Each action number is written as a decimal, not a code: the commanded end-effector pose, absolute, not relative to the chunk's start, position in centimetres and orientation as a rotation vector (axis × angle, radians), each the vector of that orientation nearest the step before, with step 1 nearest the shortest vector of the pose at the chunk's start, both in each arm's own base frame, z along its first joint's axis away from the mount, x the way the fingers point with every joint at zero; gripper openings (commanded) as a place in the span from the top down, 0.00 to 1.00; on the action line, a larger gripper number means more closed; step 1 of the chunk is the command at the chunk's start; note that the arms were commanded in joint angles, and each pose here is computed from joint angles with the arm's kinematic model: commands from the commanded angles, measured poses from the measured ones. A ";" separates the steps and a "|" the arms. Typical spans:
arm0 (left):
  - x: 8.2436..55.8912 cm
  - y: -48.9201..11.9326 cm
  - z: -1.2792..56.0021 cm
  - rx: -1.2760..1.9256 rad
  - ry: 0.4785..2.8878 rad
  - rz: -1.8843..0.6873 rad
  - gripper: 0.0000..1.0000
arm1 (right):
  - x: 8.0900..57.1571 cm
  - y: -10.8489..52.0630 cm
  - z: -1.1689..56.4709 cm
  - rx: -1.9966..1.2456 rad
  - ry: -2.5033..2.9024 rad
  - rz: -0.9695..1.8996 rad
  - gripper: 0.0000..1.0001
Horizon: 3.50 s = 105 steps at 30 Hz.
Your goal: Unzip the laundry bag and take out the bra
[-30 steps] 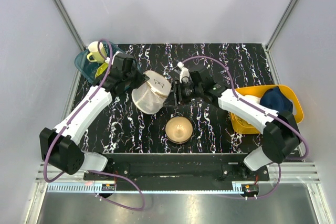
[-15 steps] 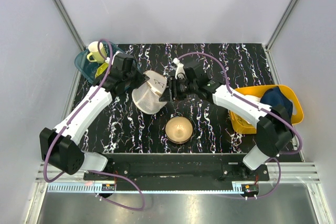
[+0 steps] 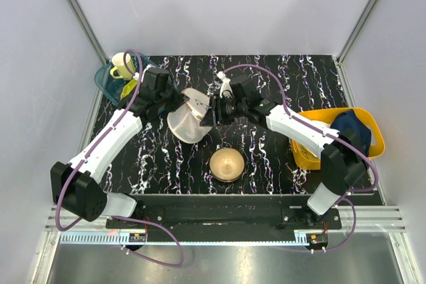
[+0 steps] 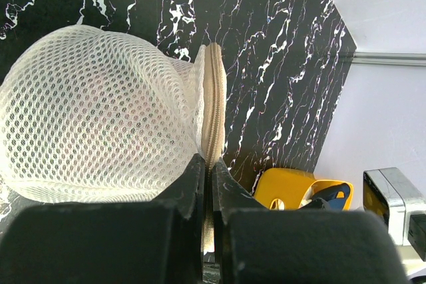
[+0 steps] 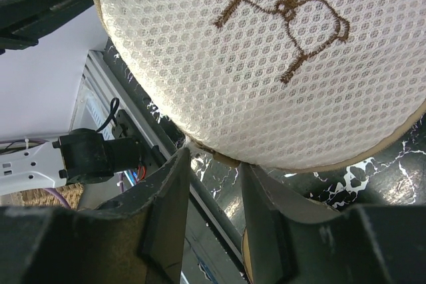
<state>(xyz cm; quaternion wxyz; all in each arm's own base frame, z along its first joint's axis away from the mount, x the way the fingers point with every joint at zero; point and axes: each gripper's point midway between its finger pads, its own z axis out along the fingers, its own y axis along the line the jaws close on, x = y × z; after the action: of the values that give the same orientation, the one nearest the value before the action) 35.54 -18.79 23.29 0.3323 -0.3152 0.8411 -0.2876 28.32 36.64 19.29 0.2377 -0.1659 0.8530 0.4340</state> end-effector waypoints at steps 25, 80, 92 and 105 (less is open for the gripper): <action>36.1 -19.5 26.0 -0.791 2.105 -0.853 1.00 | 28.9 36.8 22.1 -0.435 2.222 1.181 1.00; 34.9 -27.4 20.5 -0.607 2.285 -1.214 0.25 | 29.5 33.3 17.1 -0.274 2.330 1.008 1.00; 36.0 -25.3 20.2 -0.547 2.299 -1.023 1.00 | 29.9 31.0 15.7 -0.253 2.350 0.951 1.00; 41.6 -26.7 21.5 -0.381 2.334 -0.963 1.00 | 31.5 24.2 15.6 -0.121 2.343 0.872 1.00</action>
<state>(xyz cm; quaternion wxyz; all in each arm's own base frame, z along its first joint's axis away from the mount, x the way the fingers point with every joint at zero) 38.39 -26.14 19.50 0.2595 -0.1675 0.8813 -0.3577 32.52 24.38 13.71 0.2982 -0.0338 0.8979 0.3221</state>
